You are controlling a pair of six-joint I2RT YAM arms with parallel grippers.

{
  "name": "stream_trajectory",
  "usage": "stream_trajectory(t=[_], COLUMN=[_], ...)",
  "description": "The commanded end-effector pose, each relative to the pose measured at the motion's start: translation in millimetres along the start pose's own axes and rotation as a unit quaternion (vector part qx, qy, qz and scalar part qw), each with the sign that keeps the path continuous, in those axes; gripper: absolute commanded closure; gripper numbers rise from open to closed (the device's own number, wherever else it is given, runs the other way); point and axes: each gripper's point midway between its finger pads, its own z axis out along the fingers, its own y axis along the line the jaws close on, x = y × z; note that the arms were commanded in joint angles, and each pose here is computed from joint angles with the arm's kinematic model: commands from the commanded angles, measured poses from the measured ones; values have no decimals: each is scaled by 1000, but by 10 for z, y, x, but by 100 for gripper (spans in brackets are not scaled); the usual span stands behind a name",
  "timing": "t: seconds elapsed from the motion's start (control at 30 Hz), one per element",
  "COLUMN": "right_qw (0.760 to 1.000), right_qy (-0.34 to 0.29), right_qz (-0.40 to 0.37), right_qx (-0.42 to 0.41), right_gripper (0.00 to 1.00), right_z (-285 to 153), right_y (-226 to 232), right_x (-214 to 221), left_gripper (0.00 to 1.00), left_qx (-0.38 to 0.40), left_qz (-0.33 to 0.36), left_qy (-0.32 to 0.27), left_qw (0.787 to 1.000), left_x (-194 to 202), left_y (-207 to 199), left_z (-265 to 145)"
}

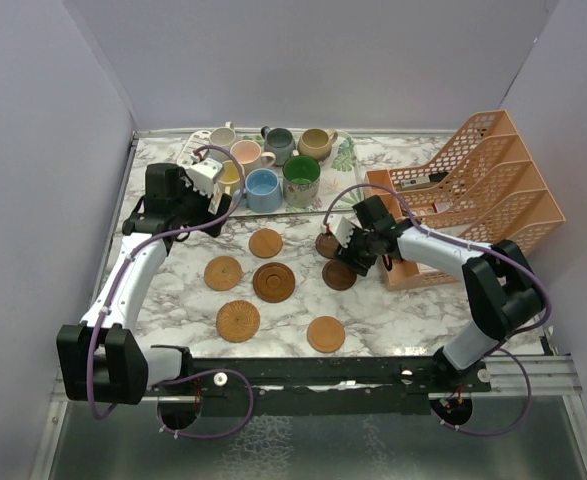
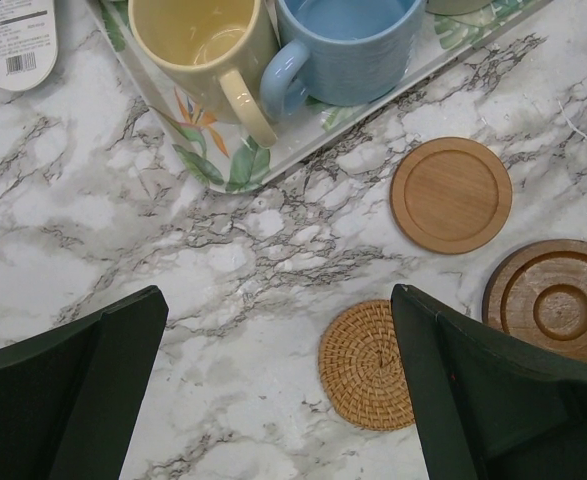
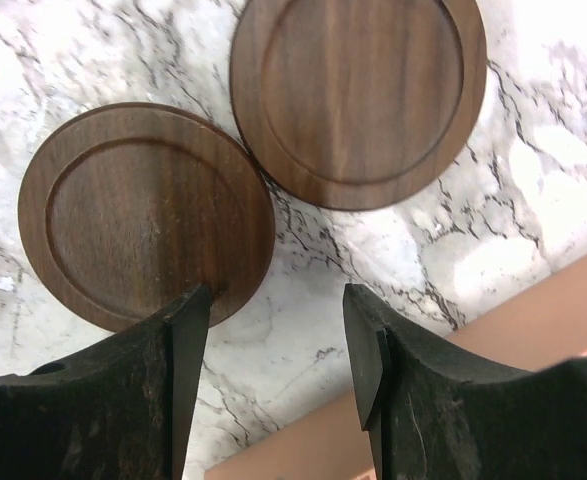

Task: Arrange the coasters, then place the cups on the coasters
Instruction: Move the coaster to the center of the board.

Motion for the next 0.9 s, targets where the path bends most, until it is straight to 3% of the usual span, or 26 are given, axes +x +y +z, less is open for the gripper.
stream_trajectory(t=[0.0, 0.5, 0.87], right_qw=[998, 998, 978], right_qy=[63, -48, -98], right_qz=[2, 23, -62], right_qx=[1, -30, -175], right_gripper=[44, 42, 38], right_z=[-51, -329, -507], right_y=[-6, 19, 1002], right_x=[363, -270, -425], left_gripper=[1, 1, 1], left_qx=[13, -7, -20], left_qz=[13, 17, 4], left_qy=[-26, -31, -15], left_qw=[1000, 999, 1000], left_x=[-77, -90, -52], left_y=[-49, 20, 109], left_z=[-59, -88, -8])
